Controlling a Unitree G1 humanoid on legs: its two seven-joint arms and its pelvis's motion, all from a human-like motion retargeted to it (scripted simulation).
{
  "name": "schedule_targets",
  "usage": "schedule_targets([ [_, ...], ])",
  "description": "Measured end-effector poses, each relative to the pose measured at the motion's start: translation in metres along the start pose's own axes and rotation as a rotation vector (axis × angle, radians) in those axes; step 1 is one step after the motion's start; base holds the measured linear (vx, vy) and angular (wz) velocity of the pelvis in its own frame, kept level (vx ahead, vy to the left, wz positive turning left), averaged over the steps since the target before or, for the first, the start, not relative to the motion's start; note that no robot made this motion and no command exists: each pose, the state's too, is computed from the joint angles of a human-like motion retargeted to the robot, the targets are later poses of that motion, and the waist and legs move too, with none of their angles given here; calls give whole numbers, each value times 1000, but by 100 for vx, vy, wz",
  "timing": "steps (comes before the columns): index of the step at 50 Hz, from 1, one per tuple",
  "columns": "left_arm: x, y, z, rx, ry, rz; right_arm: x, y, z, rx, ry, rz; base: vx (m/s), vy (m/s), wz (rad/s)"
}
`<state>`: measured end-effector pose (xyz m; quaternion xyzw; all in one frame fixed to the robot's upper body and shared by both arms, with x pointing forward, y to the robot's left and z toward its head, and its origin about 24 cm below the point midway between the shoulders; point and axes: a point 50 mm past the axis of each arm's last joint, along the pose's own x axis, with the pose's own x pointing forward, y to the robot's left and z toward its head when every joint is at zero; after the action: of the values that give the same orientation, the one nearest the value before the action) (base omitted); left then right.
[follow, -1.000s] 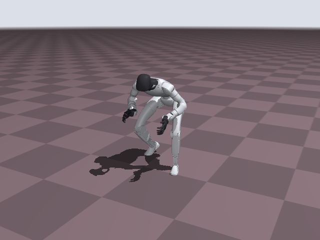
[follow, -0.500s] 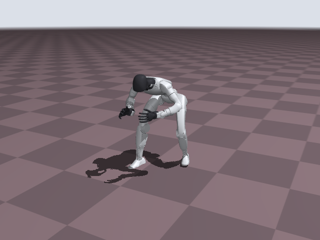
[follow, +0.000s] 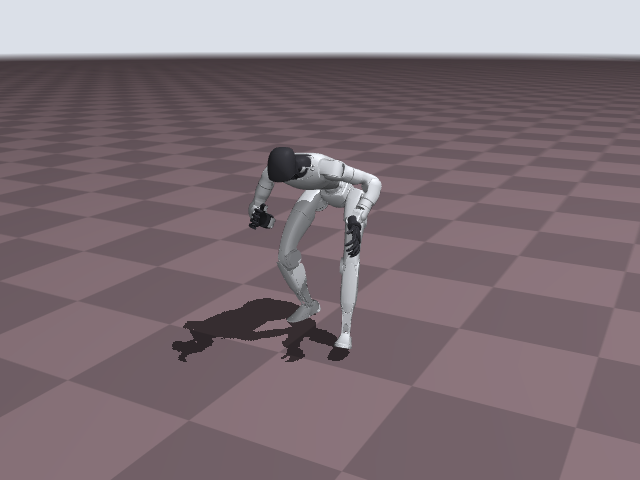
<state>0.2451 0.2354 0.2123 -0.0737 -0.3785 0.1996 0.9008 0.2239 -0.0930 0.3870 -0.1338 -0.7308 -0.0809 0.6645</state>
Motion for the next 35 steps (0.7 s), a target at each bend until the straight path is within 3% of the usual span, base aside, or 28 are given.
schedule_targets([
  [14,46,-135,80,-161,-416,-382,-127,-40,-49,-58,566,46,48,19,-17],
  [20,49,-179,146,-239,-682,-502,-127,-58,-49,-113,553,59,40,14,-23],
  [27,49,-187,180,-262,-831,-558,-94,-44,-48,-93,433,68,48,-3,100],
  [35,51,-146,102,-121,-543,-455,-72,-31,-40,-123,323,86,52,-16,-71],
])
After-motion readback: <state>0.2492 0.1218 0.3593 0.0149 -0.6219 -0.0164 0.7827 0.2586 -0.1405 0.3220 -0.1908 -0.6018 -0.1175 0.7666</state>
